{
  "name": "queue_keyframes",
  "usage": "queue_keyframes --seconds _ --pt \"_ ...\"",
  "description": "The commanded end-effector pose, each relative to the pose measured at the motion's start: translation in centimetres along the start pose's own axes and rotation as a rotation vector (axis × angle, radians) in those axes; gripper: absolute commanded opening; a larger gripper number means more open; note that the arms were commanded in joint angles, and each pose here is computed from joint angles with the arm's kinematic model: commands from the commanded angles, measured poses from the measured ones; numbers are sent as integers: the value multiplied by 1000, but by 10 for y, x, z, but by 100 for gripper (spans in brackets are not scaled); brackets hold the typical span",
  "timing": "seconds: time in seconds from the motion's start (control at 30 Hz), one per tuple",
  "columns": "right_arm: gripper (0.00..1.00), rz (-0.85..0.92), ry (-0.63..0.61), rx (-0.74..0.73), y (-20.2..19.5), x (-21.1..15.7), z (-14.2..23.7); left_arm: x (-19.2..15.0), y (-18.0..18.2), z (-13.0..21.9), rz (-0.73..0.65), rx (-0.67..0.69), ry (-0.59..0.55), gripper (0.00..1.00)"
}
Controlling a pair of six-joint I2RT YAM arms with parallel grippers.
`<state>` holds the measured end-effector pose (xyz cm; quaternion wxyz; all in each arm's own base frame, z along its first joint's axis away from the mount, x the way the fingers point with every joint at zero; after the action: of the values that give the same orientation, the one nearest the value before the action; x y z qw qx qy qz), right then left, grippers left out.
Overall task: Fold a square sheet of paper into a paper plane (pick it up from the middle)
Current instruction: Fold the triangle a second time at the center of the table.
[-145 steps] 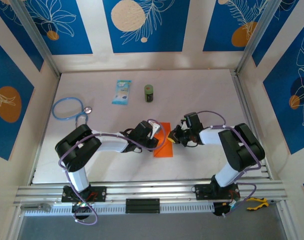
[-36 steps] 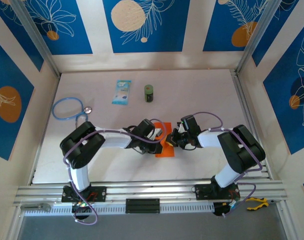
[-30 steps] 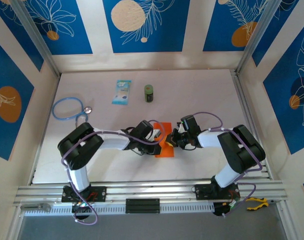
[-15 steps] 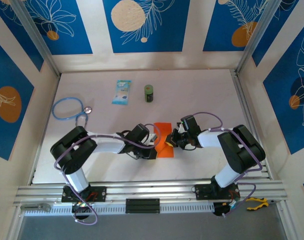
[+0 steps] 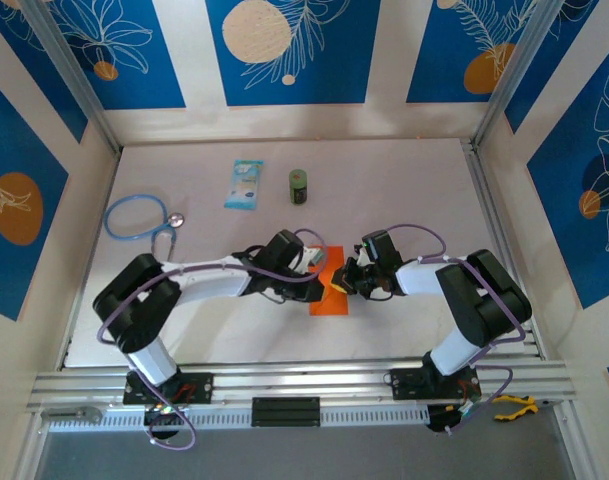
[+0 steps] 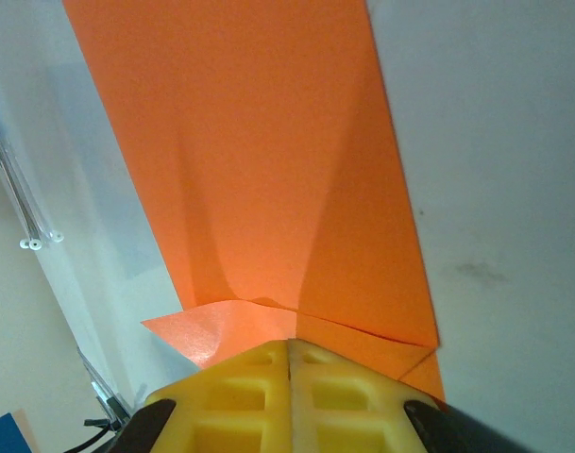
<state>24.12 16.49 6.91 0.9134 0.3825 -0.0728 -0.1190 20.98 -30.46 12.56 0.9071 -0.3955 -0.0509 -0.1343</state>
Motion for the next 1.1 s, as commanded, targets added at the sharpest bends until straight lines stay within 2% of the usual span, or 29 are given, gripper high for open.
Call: queue_keyframes --seconds 0.0,0.23,0.4,0.57,0.77,0.97,1.07 --pt "0 -56 24 -109 -21 -7 -1 9 6 -11 0 28 24 6" --pt "0 -53 25 -109 -21 -7 -1 12 23 -32 21 100 57 0" --pt "0 -54 25 -108 -22 -6 -1 -3 44 -41 53 176 112 0" --pt "0 -52 26 -107 -22 -4 0 -19 57 -40 86 196 136 0" --pt "0 -19 10 -67 -15 1 5 -25 59 -40 103 178 126 0" --pt "0 77 -53 -29 6 4 19 -22 62 -41 111 197 106 0" --pt "0 119 -43 14 15 0 20 -21 61 -40 108 201 91 0"
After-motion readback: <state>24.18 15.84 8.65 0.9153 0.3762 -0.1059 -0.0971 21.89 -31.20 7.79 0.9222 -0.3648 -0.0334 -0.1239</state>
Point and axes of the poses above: each hand's point on the last joint's axis, 136 mm out from that joint toward the fingers, its own z axis back along the fingers, its own y axis along the line the jaws close on, x = y × z, the point moved 8 cm from there along z, back along the fingers, and after that the axes turned 6 degrees about z, right-handed, at the moved point
